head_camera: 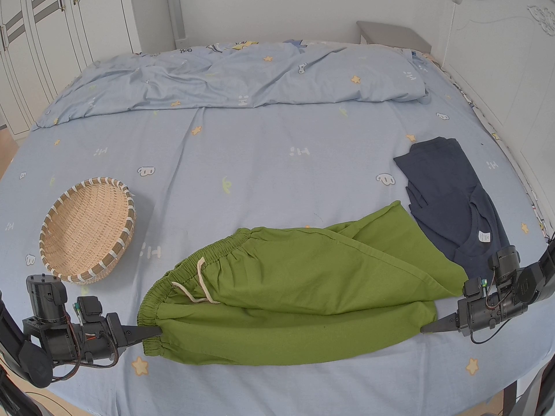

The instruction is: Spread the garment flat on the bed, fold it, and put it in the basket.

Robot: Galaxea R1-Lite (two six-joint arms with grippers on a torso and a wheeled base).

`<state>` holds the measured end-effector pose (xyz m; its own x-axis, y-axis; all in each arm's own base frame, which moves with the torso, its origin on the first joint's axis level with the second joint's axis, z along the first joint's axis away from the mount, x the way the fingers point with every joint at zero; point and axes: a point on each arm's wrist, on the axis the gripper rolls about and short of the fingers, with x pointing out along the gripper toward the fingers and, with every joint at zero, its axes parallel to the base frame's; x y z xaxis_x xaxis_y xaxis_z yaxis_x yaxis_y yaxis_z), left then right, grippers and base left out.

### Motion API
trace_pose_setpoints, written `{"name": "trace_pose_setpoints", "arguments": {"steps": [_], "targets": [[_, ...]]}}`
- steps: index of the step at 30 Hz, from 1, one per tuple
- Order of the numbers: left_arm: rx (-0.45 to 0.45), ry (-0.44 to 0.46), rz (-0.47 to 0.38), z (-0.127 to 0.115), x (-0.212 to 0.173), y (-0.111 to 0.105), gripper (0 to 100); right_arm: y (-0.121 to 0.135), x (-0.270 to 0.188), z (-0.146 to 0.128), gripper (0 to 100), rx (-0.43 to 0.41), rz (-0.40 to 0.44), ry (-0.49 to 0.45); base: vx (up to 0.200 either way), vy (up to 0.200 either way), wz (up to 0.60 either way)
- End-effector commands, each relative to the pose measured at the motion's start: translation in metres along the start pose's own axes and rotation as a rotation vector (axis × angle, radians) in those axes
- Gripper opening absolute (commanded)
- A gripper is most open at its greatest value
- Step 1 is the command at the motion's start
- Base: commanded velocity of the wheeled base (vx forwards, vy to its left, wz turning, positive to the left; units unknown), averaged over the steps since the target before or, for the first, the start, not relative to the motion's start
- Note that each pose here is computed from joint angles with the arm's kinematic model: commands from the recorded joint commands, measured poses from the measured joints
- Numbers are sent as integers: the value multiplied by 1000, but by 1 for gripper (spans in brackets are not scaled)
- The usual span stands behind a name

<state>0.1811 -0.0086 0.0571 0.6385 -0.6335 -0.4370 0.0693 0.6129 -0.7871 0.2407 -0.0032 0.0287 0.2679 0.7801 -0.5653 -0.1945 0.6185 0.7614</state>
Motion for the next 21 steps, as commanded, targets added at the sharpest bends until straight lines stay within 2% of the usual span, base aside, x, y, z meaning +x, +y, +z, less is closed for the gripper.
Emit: {"name": "trace_pose_setpoints", "arguments": {"steps": [1, 5, 9, 11, 12, 13, 18, 21], "targets": [[-4, -6, 4, 1, -1, 1, 0, -2, -1, -1, 0, 11, 0, -1, 0, 0, 0], [-16, -20, 13, 3, -3, 3, 0, 0, -2, -5, 0, 14, -1, 6, 0, 0, 0], [-42, -13, 31, 1, -6, 6, 0, 28, -11, -23, 0, -9, 0, 44, 0, 0, 0], [-42, -13, 31, 1, -6, 6, 0, 28, -11, -23, 0, -9, 0, 44, 0, 0, 0], [-50, -4, 61, -1, -11, 9, 0, 47, -18, -33, 0, -6, -22, 86, 0, 0, 0], [-41, -5, 70, -1, -13, 10, 0, 51, -20, -35, 0, -8, -37, 93, 0, 0, 0], [-34, -17, 103, 6, -24, 6, 0, 59, -26, -44, 0, -19, -92, 99, 0, 0, 0], [-68, 44, 137, -1, -28, 5, 0, 57, -28, -51, 0, 4, -102, 110, 0, 0, 0]]}}
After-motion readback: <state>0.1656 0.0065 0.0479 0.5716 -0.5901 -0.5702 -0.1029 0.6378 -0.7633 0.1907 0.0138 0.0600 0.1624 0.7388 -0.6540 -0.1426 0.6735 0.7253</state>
